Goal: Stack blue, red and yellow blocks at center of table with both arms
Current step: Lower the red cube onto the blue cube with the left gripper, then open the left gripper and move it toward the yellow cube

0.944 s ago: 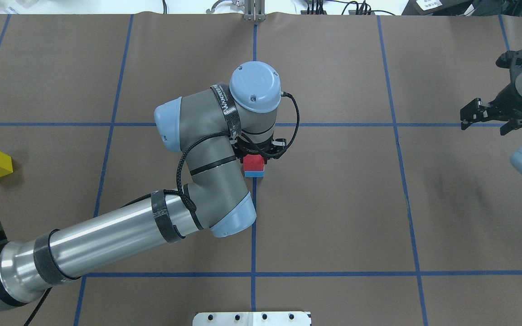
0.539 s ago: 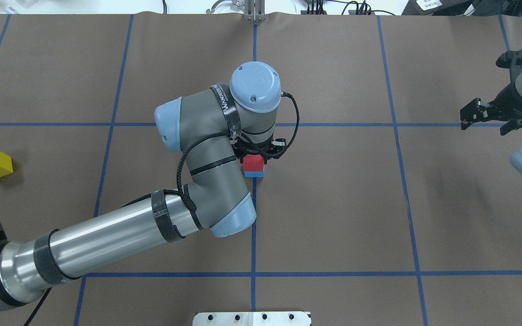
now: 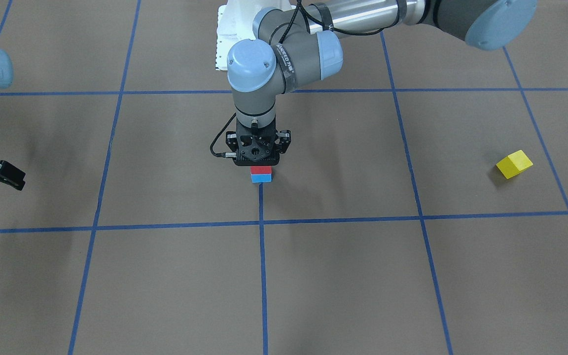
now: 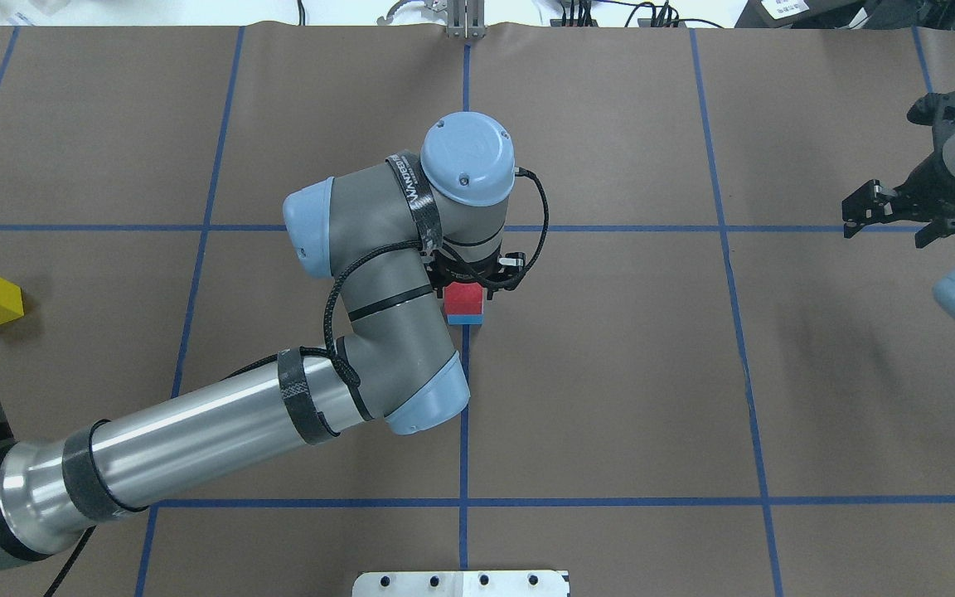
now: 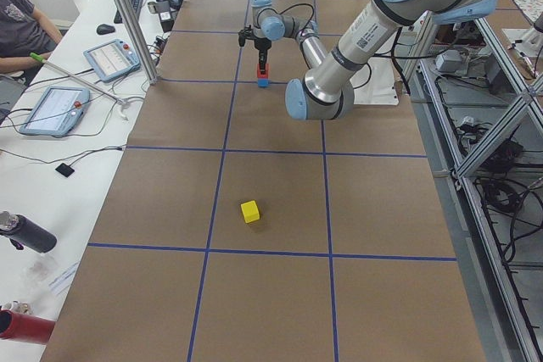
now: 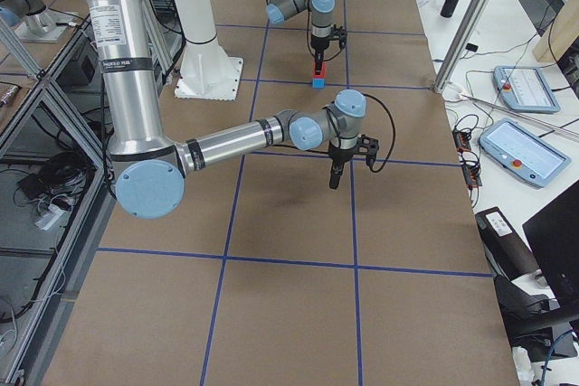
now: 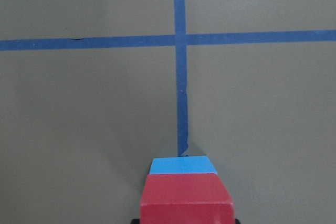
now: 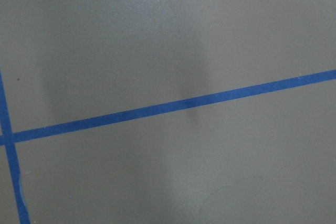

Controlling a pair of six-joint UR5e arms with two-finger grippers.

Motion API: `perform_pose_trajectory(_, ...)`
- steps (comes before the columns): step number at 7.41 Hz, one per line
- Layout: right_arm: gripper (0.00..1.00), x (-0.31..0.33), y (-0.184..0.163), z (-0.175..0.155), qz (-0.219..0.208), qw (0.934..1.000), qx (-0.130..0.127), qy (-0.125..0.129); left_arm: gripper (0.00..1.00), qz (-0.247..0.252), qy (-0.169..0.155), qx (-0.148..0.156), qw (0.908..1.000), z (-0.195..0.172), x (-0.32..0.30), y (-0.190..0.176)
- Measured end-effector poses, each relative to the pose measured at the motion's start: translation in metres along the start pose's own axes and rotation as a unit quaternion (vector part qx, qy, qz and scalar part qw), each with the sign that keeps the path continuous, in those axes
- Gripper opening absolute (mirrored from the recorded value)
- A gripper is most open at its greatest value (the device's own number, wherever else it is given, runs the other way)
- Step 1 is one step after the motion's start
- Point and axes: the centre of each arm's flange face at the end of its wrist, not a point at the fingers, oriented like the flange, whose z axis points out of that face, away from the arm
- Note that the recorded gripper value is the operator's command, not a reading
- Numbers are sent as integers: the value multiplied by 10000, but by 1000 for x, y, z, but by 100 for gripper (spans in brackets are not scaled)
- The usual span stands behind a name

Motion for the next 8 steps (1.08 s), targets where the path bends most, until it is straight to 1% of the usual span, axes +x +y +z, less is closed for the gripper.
perform_pose_trajectory(2, 100, 0, 0, 0, 1, 10000, -1, 2, 100, 3, -18, 66, 10000, -2, 0, -1)
perform_pose_trajectory(3, 100, 0, 0, 0, 2, 10000, -1, 2, 100, 8, 15, 120, 9999, -9, 0, -2)
perform_pose_trajectory(5, 100, 0, 0, 0, -3, 10000, 3, -2, 100, -40, 65, 243, 9997, -45, -14, -6)
perform_pose_trajectory(6, 100, -1, 0, 0, -6, 10000, 5, -7, 100, -48, 58, 303, 9995, -65, -37, -3)
perform_pose_trajectory(7, 100, -1, 0, 0, -6, 10000, 5, -11, 100, -24, 83, 341, 9994, -80, -76, 1)
perform_pose_trajectory(8, 100, 0, 0, 0, -3, 10000, 2, -9, 100, 98, 106, 316, 9994, -89, -131, 3)
